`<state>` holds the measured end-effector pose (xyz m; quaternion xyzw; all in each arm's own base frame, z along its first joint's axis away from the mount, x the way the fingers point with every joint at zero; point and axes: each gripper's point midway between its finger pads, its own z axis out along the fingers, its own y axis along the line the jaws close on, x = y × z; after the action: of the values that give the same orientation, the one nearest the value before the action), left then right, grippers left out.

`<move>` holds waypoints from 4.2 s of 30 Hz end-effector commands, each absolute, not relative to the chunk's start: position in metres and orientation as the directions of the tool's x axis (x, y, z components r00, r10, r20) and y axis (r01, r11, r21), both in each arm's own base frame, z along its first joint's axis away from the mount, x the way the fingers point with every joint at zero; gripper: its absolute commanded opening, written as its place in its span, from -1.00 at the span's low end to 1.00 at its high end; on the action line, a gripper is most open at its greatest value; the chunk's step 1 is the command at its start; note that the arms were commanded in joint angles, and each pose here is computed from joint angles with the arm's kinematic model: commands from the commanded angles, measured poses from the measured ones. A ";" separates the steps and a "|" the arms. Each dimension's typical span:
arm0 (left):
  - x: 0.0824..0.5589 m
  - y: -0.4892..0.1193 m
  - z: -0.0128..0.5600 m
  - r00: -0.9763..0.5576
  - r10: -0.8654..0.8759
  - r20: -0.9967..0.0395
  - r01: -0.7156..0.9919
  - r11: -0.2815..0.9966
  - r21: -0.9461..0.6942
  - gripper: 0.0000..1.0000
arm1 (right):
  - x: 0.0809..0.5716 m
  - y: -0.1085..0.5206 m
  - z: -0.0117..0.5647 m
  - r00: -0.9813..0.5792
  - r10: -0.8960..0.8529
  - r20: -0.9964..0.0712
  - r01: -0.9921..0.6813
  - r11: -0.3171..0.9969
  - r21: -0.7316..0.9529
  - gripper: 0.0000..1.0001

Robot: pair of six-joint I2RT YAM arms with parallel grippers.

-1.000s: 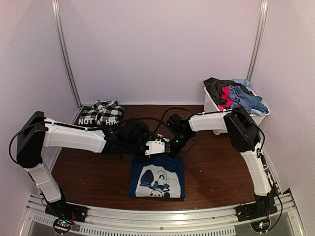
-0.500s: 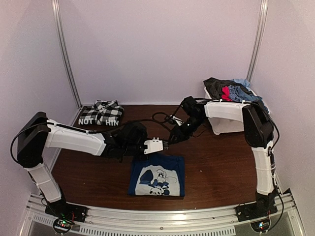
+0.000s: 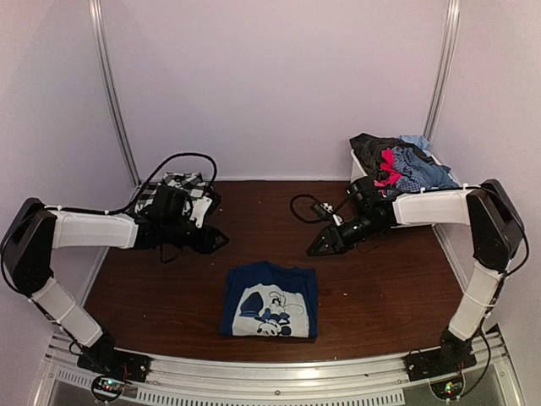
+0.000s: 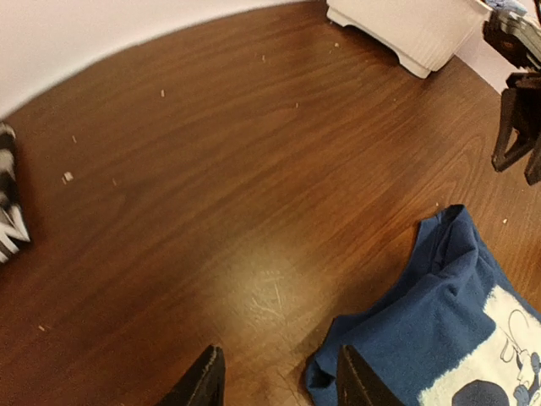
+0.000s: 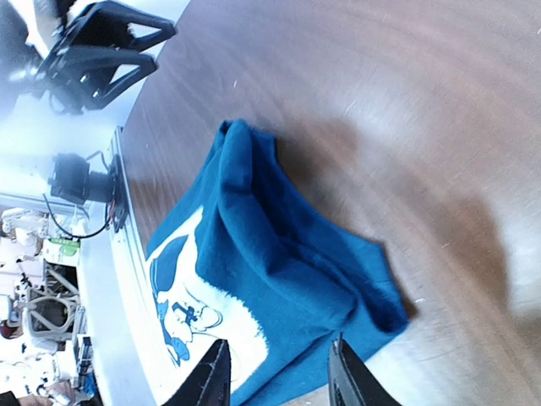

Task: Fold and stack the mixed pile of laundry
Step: Adjust the square-folded T-shirt at the center of the board.

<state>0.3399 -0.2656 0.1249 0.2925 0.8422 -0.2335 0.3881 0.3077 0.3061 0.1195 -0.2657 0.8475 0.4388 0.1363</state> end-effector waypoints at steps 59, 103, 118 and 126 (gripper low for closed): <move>0.327 -0.295 0.037 -0.864 0.146 -0.482 0.451 0.650 -0.612 -0.35 | 0.295 0.323 0.070 -0.862 -0.313 -0.398 -0.506 0.516 0.691 -1.00; 0.335 -0.258 0.059 -0.813 0.162 -0.560 0.427 0.819 -0.384 -1.00 | 0.313 0.283 0.067 -0.883 -0.215 -0.418 -0.437 0.705 0.558 -1.00; 0.360 -0.246 0.040 -0.821 0.161 -0.547 0.362 0.889 -0.281 -0.62 | 0.354 0.292 0.049 -0.877 -0.244 -0.415 -0.438 0.763 0.476 -0.37; 0.313 -0.285 0.116 -0.710 0.238 -0.663 0.589 0.717 -0.373 0.03 | 0.315 0.306 0.141 -0.819 -0.231 -0.525 -0.547 0.589 0.594 0.43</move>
<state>0.3416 -0.2511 0.0648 0.1641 0.9233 -0.2188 0.2696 0.3391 0.2894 0.0773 -0.1939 0.9131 0.3136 0.1742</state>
